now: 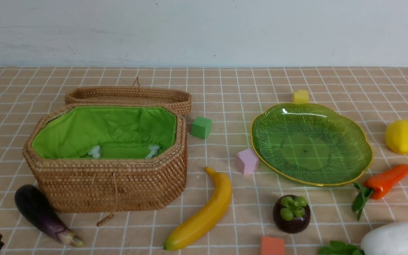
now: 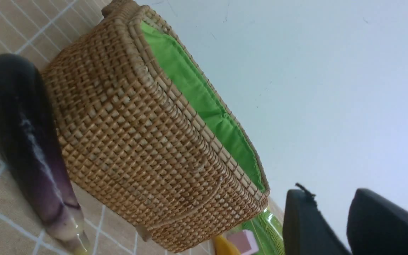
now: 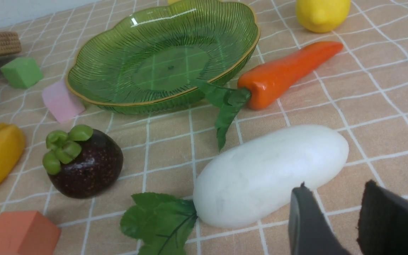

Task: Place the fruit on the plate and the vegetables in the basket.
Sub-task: Use the left arm to grab an eggplant and put it into the left basket, then use the left arm to grab a banana and put it into the right plate

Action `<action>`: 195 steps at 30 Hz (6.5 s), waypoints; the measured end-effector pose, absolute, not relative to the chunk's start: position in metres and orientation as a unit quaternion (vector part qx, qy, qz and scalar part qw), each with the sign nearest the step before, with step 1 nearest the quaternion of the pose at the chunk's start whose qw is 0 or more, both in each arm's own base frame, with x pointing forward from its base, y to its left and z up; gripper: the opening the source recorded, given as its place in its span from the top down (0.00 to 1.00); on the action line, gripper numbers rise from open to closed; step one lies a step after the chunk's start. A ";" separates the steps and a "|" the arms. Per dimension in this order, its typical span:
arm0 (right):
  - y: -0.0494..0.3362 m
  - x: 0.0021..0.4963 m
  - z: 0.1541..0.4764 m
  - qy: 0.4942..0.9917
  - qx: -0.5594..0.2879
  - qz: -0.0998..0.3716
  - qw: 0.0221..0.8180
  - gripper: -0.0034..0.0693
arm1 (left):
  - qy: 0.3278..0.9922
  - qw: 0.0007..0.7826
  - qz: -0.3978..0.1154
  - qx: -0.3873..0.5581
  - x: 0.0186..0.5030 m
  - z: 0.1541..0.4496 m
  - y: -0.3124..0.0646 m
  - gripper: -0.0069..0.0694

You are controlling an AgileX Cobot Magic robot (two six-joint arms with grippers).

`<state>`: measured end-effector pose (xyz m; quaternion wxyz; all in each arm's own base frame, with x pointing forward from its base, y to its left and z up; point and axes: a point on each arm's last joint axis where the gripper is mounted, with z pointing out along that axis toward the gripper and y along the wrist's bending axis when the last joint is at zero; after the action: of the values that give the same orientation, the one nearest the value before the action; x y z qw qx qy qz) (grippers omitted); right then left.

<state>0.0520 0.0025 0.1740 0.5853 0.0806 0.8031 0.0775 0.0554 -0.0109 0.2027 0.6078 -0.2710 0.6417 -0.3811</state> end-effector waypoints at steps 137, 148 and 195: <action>0.048 0.030 0.399 0.810 -0.205 0.234 0.497 0.78 | 0.864 0.361 -0.055 0.346 0.274 0.331 -0.057 0.55; 0.048 0.030 0.398 0.814 -0.208 0.231 0.491 0.78 | 0.849 0.333 -0.025 0.409 0.308 0.309 -0.059 0.22; 0.046 0.022 0.386 0.847 -0.234 0.214 0.428 0.77 | 0.865 0.283 -0.019 0.415 0.277 0.232 -0.277 0.51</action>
<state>0.0225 0.0461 0.3857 0.4276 -0.2344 0.8465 0.2136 0.2774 -0.2769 0.2317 0.2826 0.4151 0.8645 -0.0193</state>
